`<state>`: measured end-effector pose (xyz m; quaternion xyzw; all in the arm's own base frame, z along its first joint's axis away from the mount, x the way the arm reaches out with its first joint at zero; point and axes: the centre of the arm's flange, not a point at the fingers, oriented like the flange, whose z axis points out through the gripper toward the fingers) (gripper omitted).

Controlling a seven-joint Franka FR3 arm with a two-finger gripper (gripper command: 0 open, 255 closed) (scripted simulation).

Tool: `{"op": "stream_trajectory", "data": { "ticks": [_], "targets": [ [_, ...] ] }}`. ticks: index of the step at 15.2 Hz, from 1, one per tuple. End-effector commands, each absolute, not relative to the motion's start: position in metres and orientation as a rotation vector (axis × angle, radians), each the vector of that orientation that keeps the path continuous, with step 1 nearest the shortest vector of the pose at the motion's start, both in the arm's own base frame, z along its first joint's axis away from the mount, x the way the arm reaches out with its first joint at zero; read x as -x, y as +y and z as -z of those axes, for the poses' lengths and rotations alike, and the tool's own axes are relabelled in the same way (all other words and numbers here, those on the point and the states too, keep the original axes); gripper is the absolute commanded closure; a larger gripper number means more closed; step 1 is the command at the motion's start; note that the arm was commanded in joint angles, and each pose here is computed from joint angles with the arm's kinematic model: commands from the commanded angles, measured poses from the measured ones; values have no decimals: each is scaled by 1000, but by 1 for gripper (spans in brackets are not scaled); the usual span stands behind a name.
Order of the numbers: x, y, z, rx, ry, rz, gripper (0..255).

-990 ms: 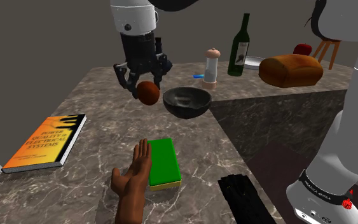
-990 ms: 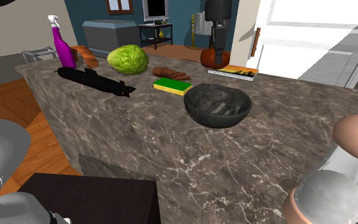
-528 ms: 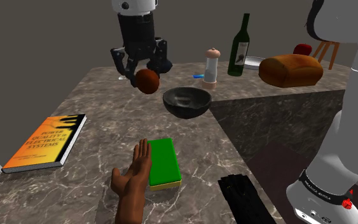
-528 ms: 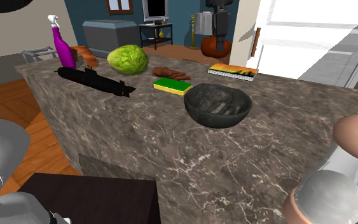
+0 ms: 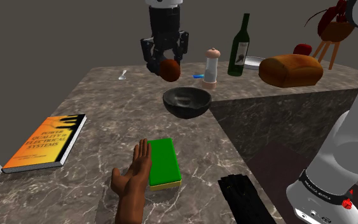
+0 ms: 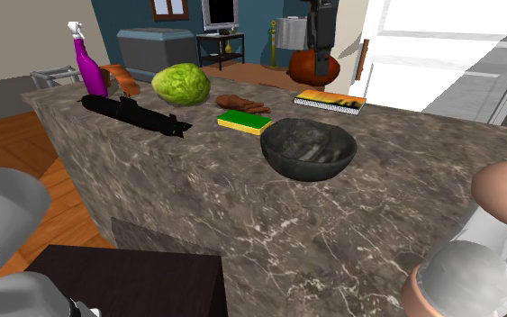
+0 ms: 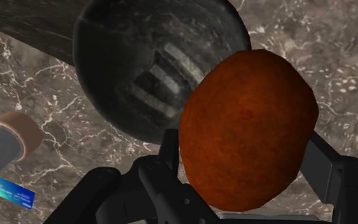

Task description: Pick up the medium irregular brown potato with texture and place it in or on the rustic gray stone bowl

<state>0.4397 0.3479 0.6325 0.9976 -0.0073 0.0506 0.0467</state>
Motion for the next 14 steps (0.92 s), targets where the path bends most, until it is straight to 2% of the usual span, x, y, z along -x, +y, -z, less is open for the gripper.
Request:
{"op": "stream_trajectory", "data": {
  "ticks": [1, 4, 14],
  "targets": [
    [-440, 323, -633, -3045, -20, -154, 255],
    [-442, 283, -634, -3045, -20, -154, 255],
    [-442, 283, -581, -3045, -20, -154, 255]
  ]
}}
